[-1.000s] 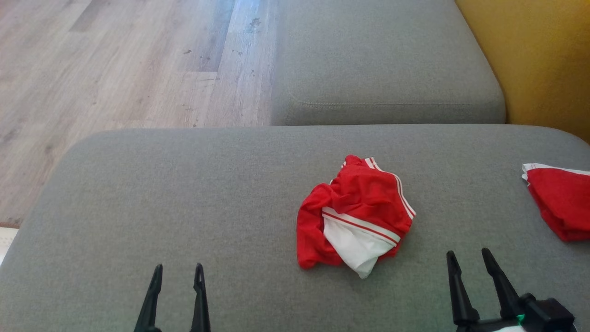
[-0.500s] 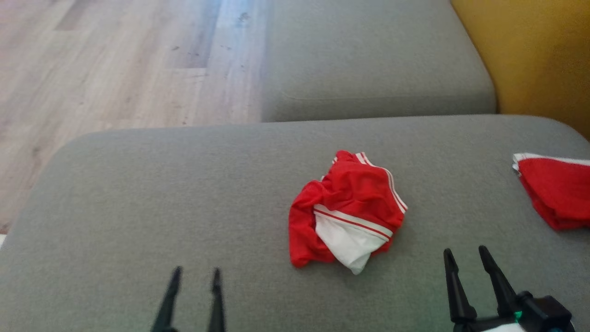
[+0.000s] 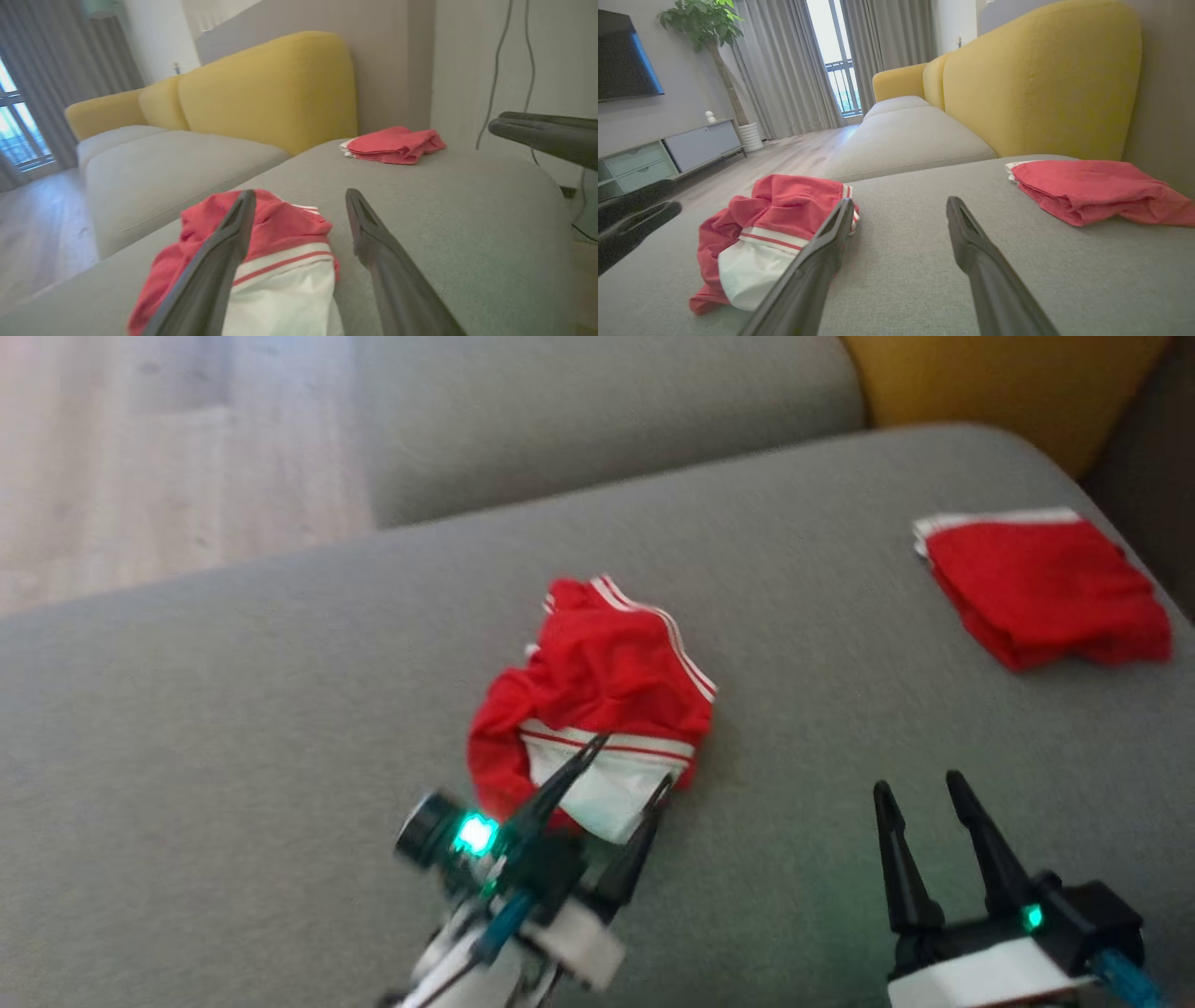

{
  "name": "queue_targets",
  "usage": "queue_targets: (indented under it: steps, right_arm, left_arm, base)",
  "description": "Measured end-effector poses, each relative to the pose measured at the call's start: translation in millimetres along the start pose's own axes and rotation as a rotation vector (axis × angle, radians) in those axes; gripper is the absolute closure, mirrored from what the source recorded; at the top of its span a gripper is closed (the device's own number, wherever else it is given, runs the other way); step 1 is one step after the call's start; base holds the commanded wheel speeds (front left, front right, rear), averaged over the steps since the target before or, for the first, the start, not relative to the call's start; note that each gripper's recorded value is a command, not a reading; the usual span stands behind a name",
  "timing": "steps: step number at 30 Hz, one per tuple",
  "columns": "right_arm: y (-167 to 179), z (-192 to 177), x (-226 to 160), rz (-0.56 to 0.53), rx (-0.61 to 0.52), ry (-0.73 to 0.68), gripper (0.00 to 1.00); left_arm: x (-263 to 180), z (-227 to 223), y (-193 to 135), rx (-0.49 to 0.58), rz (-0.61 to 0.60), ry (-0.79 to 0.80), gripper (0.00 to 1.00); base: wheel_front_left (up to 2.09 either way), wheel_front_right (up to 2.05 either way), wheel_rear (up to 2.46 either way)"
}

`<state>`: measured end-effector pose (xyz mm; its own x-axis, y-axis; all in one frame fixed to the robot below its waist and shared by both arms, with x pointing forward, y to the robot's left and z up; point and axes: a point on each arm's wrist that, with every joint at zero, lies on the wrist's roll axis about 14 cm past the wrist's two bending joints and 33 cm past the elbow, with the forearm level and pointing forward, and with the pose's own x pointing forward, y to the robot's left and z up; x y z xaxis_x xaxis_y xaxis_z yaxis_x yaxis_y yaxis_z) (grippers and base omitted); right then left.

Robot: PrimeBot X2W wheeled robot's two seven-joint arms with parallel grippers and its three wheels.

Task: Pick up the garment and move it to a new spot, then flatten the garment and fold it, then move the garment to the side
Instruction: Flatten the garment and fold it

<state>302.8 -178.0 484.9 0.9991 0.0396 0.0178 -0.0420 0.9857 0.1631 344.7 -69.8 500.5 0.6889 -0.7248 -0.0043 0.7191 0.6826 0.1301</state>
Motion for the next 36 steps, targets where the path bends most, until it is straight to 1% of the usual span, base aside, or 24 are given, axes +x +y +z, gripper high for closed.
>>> queue_targets:
  steps: [4,6,13,17,18,19,20,21,22,23,24,30,33,36]
  right_arm:
    - [-15,-2,10,-0.047,-0.009,0.017,0.0]
    - [-20,-3,16,-0.061,-0.015,0.022,0.0]
    - [-39,-11,20,-0.126,-0.033,0.059,0.0]
    - [-45,-15,18,-0.152,-0.037,0.077,0.0]
    - [-46,-16,17,-0.156,-0.038,0.081,0.0]
    - [-47,-17,17,-0.159,-0.037,0.084,0.0]
    - [-47,-17,17,-0.161,-0.037,0.086,0.0]
    - [-47,-18,17,-0.162,-0.036,0.088,0.0]
    - [-47,-18,17,-0.163,-0.036,0.09,0.0]
    - [-47,-19,17,-0.162,-0.035,0.091,0.0]
    - [-47,-19,17,-0.162,-0.035,0.091,0.0]
    - [-45,-14,16,-0.16,-0.029,0.074,0.0]
    - [-45,-10,14,-0.163,-0.027,0.058,0.0]
    - [-46,-4,10,-0.17,-0.026,0.037,0.0]
  left_arm:
    - [40,-10,-13,0.082,-0.149,0.052,0.0]
    - [55,-21,-15,0.11,-0.194,0.091,0.0]
    - [80,-68,-21,0.156,-0.286,0.212,0.0]
    - [88,-85,-15,0.166,-0.274,0.251,0.0]
    - [90,-89,-13,0.167,-0.266,0.262,0.15]
    - [91,-91,-10,0.168,-0.257,0.268,0.15]
    - [92,-93,-8,0.161,-0.251,0.267,0.31]
    - [92,-94,-7,0.154,-0.244,0.269,0.59]
    - [93,-95,-6,0.149,-0.243,0.27,0.78]
    - [93,-96,-5,0.143,-0.239,0.273,1.0]
    - [93,-96,-5,0.143,-0.239,0.273,1.0]
    - [94,-85,-4,0.065,-0.216,0.244,1.0]
    - [99,-66,-9,-0.023,-0.218,0.198,1.0]
    - [113,-30,-13,-0.098,-0.23,0.116,1.0]
  base:
    - [0.0,0.0,0.0]
    - [0.0,0.0,0.0]
    - [0.0,0.0,0.0]
    - [0.0,0.0,0.0]
    - [0.0,0.0,0.0]
    - [0.0,0.0,0.0]
    - [0.0,0.0,0.0]
    - [0.0,0.0,0.0]
    - [0.0,0.0,0.0]
    - [0.0,0.0,0.0]
    - [0.0,0.0,0.0]
    - [0.0,0.0,0.0]
    - [0.0,0.0,0.0]
    - [0.0,0.0,0.0]
